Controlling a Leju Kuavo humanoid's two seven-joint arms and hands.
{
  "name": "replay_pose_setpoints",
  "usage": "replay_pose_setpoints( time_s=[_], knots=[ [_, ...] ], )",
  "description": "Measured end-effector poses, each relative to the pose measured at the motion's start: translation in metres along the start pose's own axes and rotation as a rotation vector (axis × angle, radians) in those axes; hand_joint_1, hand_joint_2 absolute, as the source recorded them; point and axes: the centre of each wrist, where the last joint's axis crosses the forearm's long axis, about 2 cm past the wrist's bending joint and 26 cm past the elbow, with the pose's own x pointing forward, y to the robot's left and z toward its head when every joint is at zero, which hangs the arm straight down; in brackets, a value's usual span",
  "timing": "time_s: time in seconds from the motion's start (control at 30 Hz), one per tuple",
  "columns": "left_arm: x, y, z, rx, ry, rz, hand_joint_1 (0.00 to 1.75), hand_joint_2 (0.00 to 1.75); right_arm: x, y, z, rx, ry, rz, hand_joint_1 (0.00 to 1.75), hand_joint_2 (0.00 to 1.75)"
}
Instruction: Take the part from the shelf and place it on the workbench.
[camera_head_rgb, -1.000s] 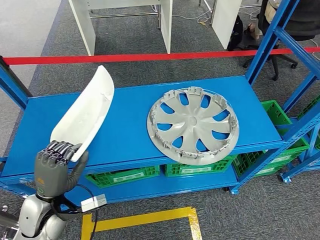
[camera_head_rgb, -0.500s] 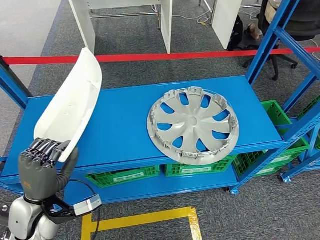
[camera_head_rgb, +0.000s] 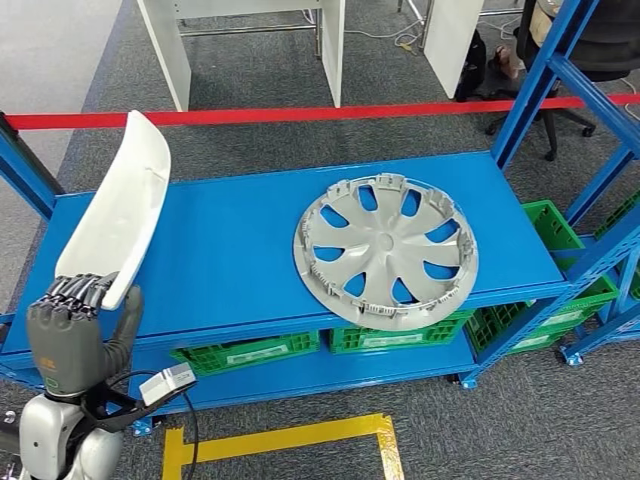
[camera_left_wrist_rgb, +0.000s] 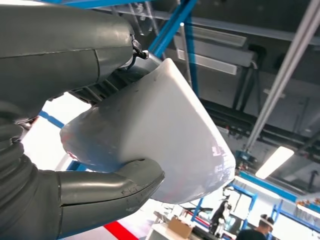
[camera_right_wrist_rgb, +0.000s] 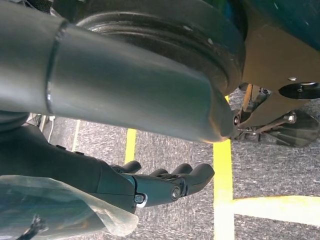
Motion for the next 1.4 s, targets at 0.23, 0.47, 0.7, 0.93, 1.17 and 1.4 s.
replay_pose_setpoints(
  time_s=[0.23,0.47,0.7,0.93,1.17,1.4],
  knots=[
    [0.0006,-0.0014,0.0022,-0.017,-0.02,0.004,1.75,1.75,-0.0002,-0.0002,0.0,-0.001,-0.001,0.006,0.0,0.0],
    [-0.0004,-0.0014,0.0039,-0.033,-0.03,-0.023,1.75,1.75,-0.0002,-0.0003,0.0,-0.006,-0.009,0.008,0.0,0.0],
    [-0.0037,0.0002,0.0079,-0.057,-0.033,-0.067,1.75,1.75,0.0008,0.006,0.0009,0.001,-0.013,0.006,0.0,0.0],
    [-0.0035,0.0006,0.0092,-0.068,-0.051,-0.095,1.75,1.75,0.0017,0.0073,0.0011,-0.002,-0.003,0.006,0.0,0.0],
    [-0.0006,0.0,0.0092,-0.072,-0.065,-0.095,1.75,1.75,0.0006,0.0073,0.0011,-0.006,0.001,0.002,0.0,0.0],
    [-0.0027,0.0001,0.0069,-0.067,-0.069,-0.102,1.75,1.75,0.0015,0.0078,0.0012,-0.01,0.006,-0.002,0.0,0.0]
  ],
)
